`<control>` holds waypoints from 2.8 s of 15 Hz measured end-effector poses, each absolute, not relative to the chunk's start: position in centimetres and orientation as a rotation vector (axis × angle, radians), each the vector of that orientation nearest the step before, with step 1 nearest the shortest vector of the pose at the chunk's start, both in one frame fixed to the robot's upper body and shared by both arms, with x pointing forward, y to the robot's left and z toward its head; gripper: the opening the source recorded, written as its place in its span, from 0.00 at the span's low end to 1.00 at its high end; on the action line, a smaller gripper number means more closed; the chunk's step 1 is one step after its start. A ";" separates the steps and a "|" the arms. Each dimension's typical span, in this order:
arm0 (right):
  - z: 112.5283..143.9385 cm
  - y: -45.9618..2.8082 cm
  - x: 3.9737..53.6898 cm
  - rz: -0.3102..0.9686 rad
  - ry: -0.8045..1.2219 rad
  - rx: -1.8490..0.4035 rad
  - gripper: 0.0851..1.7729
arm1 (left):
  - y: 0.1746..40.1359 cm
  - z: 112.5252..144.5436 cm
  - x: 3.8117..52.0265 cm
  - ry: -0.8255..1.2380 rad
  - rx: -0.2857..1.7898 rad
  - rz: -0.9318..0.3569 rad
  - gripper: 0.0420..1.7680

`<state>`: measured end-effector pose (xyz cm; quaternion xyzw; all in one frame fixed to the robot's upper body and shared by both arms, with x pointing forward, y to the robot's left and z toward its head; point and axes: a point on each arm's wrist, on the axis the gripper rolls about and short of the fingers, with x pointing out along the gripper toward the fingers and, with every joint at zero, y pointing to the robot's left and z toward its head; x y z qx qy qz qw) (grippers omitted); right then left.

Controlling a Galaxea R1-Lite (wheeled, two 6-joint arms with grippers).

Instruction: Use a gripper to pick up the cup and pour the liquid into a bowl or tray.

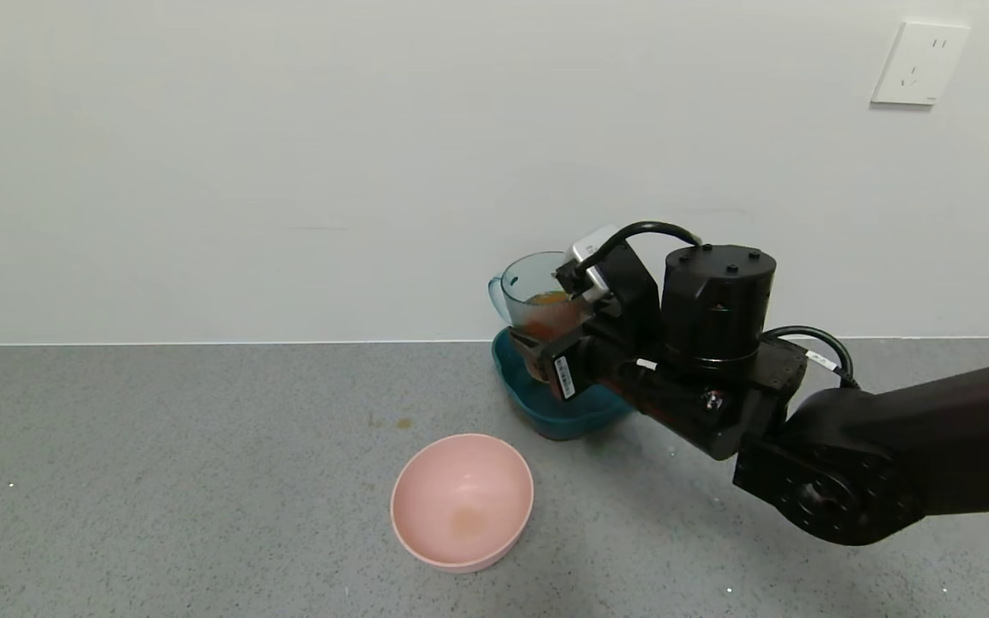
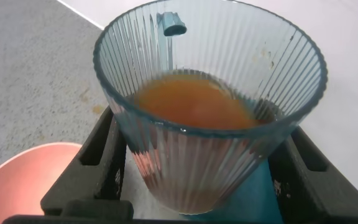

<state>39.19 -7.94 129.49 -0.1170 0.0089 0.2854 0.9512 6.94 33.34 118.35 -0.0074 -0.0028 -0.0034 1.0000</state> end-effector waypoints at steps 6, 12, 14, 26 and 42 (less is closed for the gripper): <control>129.3 -8.3 38.2 0.586 0.071 -0.272 0.74 | 33.3 118.3 6.9 -0.006 -0.015 -0.007 0.97; 129.0 -8.7 37.6 0.598 0.085 -0.270 0.74 | 33.3 118.3 6.9 -0.006 -0.015 -0.007 0.97; 128.7 -8.9 37.4 0.607 0.102 -0.279 0.74 | 33.3 118.3 6.9 -0.005 -0.015 -0.007 0.97; 128.0 -8.4 37.4 0.620 0.102 -0.309 0.74 | 33.3 118.3 6.9 -0.006 -0.015 -0.007 0.97; 128.1 -8.1 35.5 0.669 0.134 -0.373 0.74 | 33.3 118.3 6.9 -0.006 -0.015 -0.007 0.97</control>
